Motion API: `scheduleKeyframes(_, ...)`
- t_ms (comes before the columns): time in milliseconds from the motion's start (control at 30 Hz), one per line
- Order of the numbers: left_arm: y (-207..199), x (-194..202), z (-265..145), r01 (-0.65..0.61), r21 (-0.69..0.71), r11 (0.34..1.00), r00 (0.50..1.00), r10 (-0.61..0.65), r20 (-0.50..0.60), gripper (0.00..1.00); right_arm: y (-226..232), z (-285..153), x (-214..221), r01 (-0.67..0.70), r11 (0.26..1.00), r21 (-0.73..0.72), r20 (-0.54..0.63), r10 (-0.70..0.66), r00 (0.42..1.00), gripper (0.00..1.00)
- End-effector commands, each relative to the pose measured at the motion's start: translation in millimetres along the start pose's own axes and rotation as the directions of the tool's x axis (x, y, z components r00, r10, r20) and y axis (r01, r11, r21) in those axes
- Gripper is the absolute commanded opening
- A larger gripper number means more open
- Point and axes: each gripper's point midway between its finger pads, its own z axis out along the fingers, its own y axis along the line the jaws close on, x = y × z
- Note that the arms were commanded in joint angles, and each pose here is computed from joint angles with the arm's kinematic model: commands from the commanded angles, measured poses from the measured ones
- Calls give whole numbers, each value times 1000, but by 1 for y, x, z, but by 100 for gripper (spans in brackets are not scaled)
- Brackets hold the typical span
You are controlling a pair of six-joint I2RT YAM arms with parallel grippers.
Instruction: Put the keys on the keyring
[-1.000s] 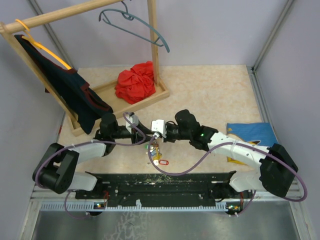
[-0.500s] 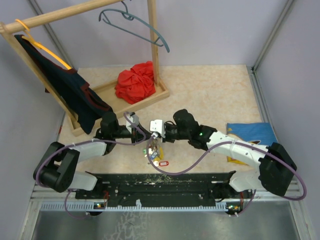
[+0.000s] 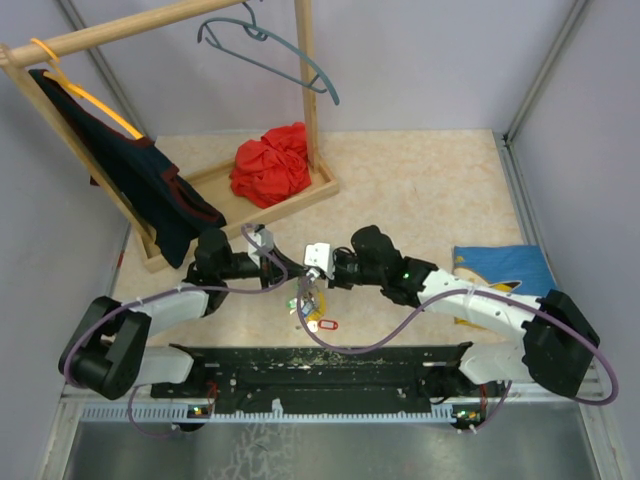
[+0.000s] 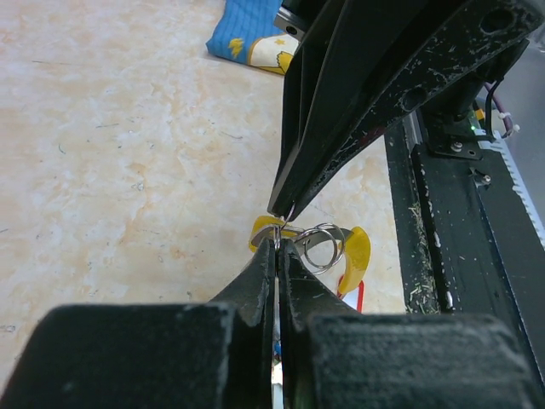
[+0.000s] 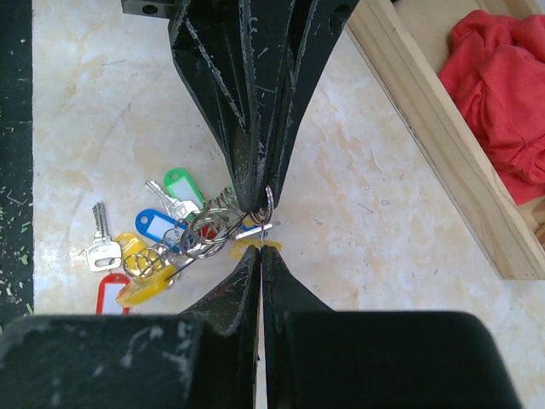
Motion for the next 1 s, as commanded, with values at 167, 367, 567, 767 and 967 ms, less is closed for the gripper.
scheduleKeyframes(167, -3, -30, -3, -61, -31, 998, 992, 64, 112, 0, 9, 6, -14, -36, 999, -23, 87, 38, 995, 0)
scheduleKeyframes(367, 0, -30, -4, -62, -60, 996, 991, 69, 119, 0, 10, 12, -22, -25, 999, -27, 122, 29, 992, 0)
scheduleKeyframes(567, -2, -27, -4, -69, -45, 997, 991, 74, 110, 0, 0, 2, -30, -16, 998, 52, 168, 7, 986, 3)
scheduleKeyframes(767, -7, -25, -4, -69, -11, 998, 992, 69, 105, 0, -8, -3, -41, -15, 995, 101, 224, -9, 974, 9)
scheduleKeyframes(967, -10, -25, -3, -74, 8, 997, 992, 72, 104, 0, -13, -3, -45, -14, 992, 121, 238, -15, 971, 9)
